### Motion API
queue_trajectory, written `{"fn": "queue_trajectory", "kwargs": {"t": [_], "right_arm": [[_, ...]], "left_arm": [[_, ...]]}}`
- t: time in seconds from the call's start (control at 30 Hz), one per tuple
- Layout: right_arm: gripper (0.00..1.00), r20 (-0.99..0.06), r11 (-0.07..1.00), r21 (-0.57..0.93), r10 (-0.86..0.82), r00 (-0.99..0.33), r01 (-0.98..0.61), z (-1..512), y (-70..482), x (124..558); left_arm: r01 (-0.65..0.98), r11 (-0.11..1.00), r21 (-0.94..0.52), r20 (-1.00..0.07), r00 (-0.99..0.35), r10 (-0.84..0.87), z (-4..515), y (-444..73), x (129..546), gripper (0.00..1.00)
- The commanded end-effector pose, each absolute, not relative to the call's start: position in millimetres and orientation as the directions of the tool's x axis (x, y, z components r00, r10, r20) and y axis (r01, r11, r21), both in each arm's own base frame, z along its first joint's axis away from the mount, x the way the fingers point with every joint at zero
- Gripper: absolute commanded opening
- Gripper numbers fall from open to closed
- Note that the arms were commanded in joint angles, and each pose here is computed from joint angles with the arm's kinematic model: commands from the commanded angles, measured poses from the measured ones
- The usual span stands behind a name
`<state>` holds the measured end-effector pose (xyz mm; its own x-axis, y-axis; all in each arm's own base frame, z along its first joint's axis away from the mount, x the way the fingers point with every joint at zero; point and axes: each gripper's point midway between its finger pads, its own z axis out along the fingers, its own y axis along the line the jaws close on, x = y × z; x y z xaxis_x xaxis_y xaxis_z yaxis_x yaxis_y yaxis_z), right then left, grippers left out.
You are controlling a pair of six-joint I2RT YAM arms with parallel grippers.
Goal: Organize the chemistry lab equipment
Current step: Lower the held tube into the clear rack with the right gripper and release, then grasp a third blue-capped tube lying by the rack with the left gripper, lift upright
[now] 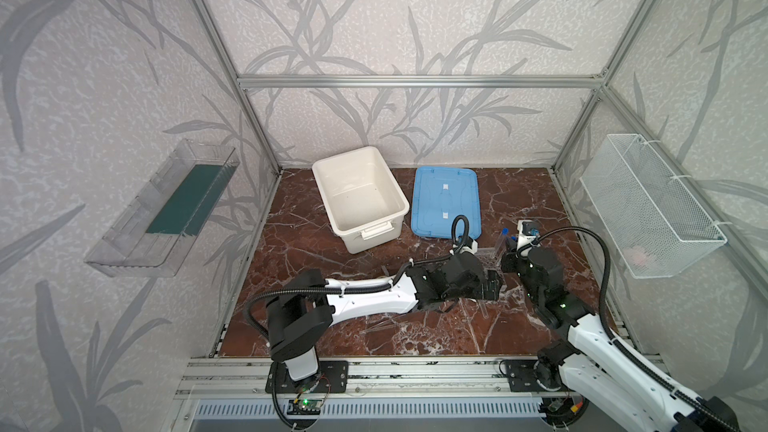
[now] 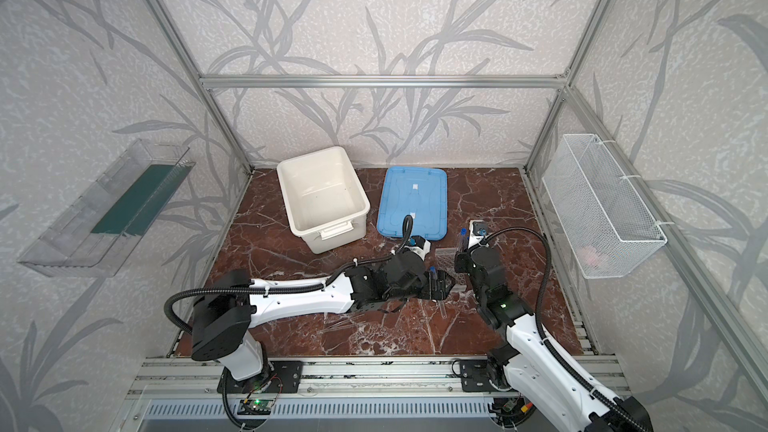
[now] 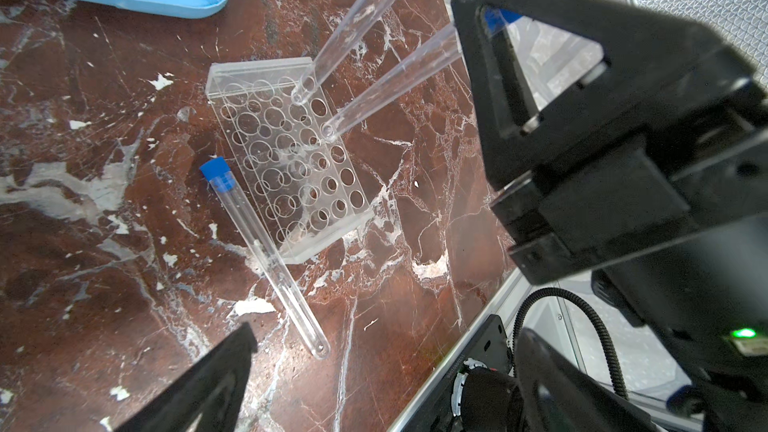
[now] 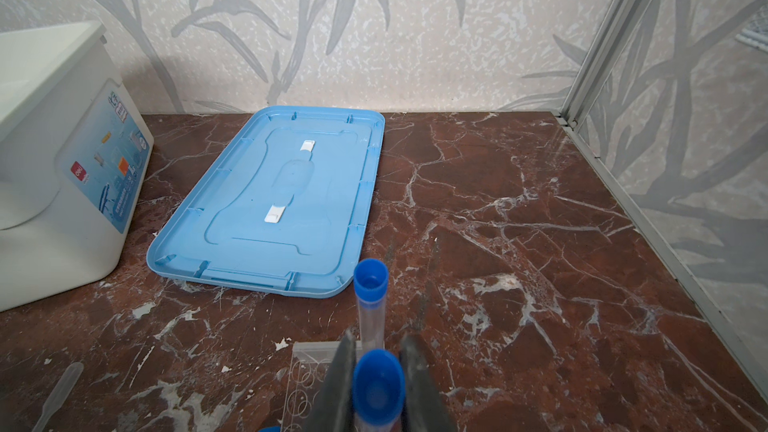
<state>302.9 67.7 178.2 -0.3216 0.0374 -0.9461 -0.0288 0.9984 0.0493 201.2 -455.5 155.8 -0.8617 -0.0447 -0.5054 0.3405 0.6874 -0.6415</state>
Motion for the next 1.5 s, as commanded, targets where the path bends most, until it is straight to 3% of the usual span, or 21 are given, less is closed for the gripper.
{"fn": "queue_trajectory", "kwargs": {"t": [0.0, 0.33, 0.73, 0.8, 0.93, 0.97, 1.13, 1.47], "right_arm": [[0.19, -0.947, 0.998, 0.069, 0.062, -0.315, -0.012, 177, 67, 306], [0.21, -0.930, 0.997, 0.080, 0.075, -0.360, 0.000, 157, 68, 308], [0.44, -0.945, 0.994, 0.109, 0.108, -0.310, 0.014, 175, 61, 298], [0.52, -0.950, 0.993, 0.120, 0.121, -0.287, 0.021, 183, 58, 295], [0.94, -0.946, 0.989, 0.131, 0.145, -0.290, 0.065, 195, 48, 288], [1.00, -0.940, 0.988, 0.132, 0.150, -0.306, 0.079, 196, 45, 287], [0.99, -0.876, 0.975, 0.191, 0.222, -0.428, 0.113, 198, 33, 278], [0.99, -0.771, 0.924, 0.362, 0.370, -0.519, 0.122, 206, 23, 255]], "left_arm": [[0.333, 0.693, -0.639, -0.507, -0.861, -0.054, 154, -456, 203, 0.99], [0.324, 0.722, -0.611, -0.514, -0.856, -0.051, 148, -449, 206, 0.99], [0.319, 0.768, -0.555, -0.531, -0.847, -0.032, 138, -438, 209, 0.99], [0.322, 0.784, -0.530, -0.533, -0.846, -0.014, 135, -436, 209, 0.99], [0.356, 0.824, -0.440, -0.530, -0.844, 0.082, 124, -434, 208, 0.99], [0.375, 0.833, -0.406, -0.530, -0.840, 0.119, 121, -433, 208, 0.99], [0.440, 0.859, -0.263, -0.466, -0.837, 0.286, 103, -433, 204, 0.99], [0.446, 0.852, -0.274, -0.398, -0.859, 0.322, 70, -451, 194, 0.93]]}}
